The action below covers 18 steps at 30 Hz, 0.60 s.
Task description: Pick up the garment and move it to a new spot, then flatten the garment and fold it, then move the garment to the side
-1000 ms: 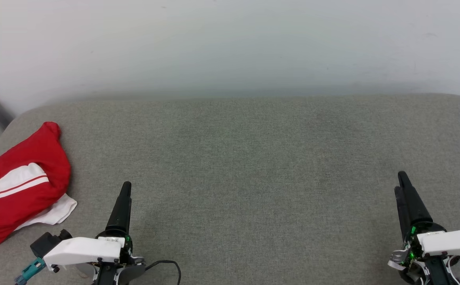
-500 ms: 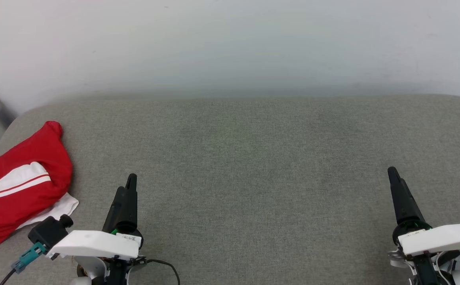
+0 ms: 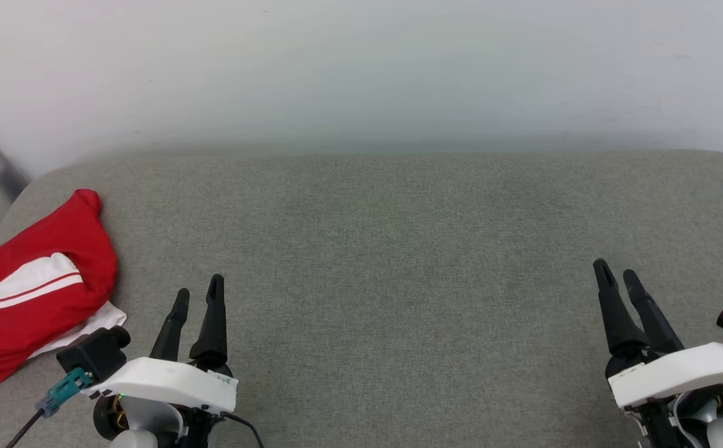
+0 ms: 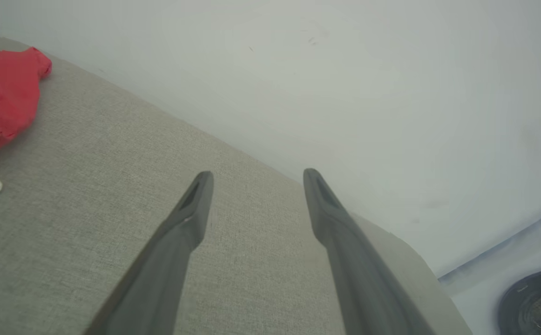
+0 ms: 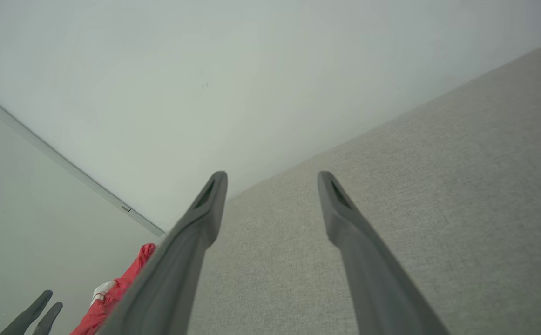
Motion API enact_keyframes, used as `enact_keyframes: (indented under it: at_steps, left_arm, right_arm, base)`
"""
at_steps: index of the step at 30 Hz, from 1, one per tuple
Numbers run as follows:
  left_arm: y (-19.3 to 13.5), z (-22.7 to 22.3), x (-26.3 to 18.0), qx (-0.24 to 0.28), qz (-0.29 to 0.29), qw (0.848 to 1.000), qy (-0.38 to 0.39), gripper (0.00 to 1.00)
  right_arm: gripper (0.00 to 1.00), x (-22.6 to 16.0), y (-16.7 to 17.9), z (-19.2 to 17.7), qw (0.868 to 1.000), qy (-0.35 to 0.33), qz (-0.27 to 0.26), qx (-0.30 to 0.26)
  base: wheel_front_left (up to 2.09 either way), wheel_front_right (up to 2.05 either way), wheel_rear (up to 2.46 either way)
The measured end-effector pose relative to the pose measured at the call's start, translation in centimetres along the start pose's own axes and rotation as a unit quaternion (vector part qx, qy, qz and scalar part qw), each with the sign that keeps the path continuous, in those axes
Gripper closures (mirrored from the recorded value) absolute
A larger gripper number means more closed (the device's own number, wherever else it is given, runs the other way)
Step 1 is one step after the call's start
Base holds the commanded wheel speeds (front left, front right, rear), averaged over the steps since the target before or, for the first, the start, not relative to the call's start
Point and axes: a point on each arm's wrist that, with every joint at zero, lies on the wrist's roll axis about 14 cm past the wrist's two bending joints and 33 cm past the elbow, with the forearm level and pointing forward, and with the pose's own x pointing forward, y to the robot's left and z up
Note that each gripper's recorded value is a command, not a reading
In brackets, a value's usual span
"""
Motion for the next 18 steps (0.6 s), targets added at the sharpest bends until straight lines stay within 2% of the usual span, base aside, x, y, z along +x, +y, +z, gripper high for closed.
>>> enact_keyframes:
  at_steps: [9, 18]
  left_arm:
    - [-0.06, 0.19, -0.08, 0.08, -0.005, 0.997, -0.002, 0.0]
    - [-0.5, 0.07, -0.16, 0.138, -0.015, 0.99, -0.004, 0.0]
  right_arm:
    - [0.0, 0.04, 0.62, 0.01, 0.998, 0.009, 0.009, -0.066]
    - [0.0, -0.2, 0.78, -0.32, 0.992, 0.019, 0.011, -0.12]
  base:
    - [0.0, 0.0, 0.0]
    - [0.0, 0.0, 0.0]
